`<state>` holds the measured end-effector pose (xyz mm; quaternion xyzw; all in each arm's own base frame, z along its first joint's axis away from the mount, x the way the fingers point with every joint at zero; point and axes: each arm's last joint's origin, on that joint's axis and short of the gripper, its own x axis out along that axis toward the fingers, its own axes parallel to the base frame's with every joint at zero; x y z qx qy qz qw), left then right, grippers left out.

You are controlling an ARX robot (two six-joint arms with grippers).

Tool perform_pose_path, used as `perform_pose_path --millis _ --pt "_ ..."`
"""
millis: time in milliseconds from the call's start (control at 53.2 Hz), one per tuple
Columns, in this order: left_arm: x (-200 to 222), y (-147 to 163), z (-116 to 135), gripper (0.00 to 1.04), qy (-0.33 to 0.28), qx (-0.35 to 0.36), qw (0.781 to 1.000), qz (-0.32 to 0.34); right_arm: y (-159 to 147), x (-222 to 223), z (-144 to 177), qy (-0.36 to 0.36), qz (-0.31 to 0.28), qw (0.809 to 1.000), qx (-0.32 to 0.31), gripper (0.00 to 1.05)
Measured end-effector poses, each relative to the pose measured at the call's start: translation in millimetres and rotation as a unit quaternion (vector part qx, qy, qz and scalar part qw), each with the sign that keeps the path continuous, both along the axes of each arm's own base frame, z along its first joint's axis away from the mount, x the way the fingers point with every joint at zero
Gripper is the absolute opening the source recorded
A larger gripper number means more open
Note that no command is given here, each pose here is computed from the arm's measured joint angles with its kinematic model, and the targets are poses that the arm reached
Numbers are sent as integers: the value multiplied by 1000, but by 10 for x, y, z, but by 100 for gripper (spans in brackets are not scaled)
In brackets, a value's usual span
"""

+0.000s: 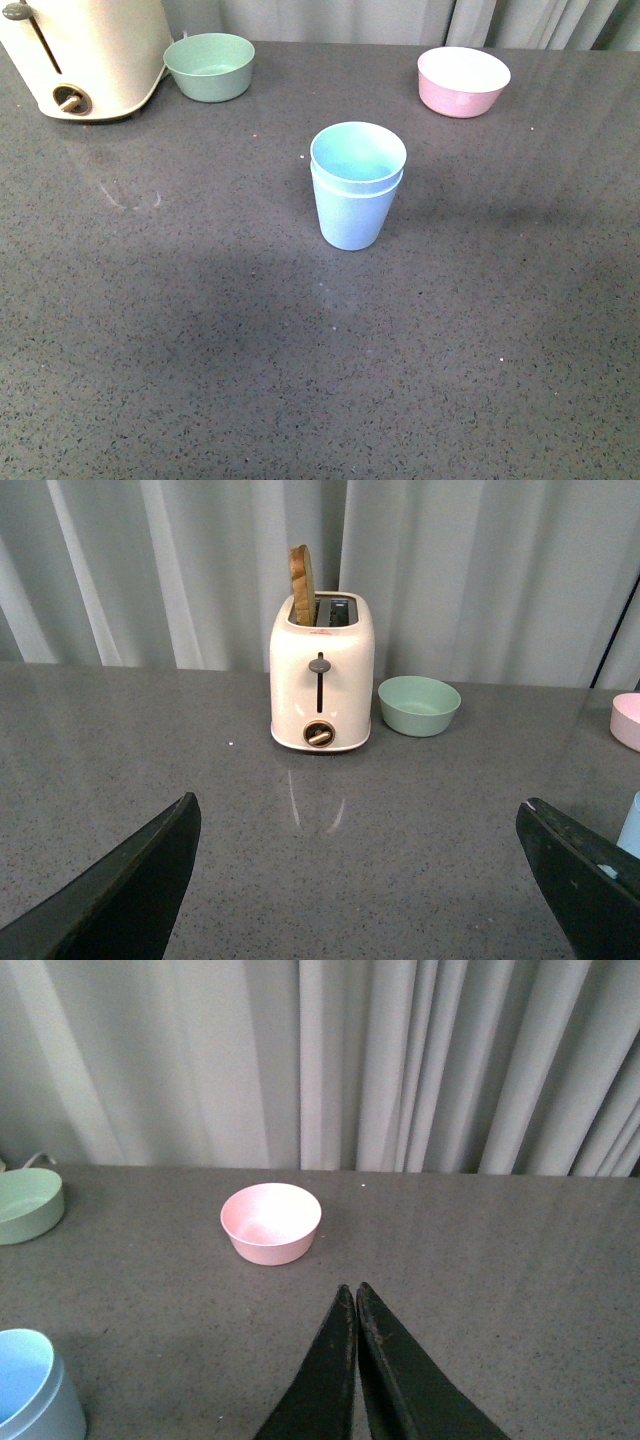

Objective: Stack blue cups with both arms

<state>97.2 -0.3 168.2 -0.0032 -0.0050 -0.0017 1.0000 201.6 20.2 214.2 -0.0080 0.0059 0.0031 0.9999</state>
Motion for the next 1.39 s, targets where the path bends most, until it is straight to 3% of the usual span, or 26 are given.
perform_pose_path --millis 658,1391 --pt "0 0 0 96 0 0 1000 0 -198 -525 -339 0 -2 1000 3 2" --pt "0 0 0 96 0 1 1000 0 -200 -820 -398 -17 -2 1000 3 2"
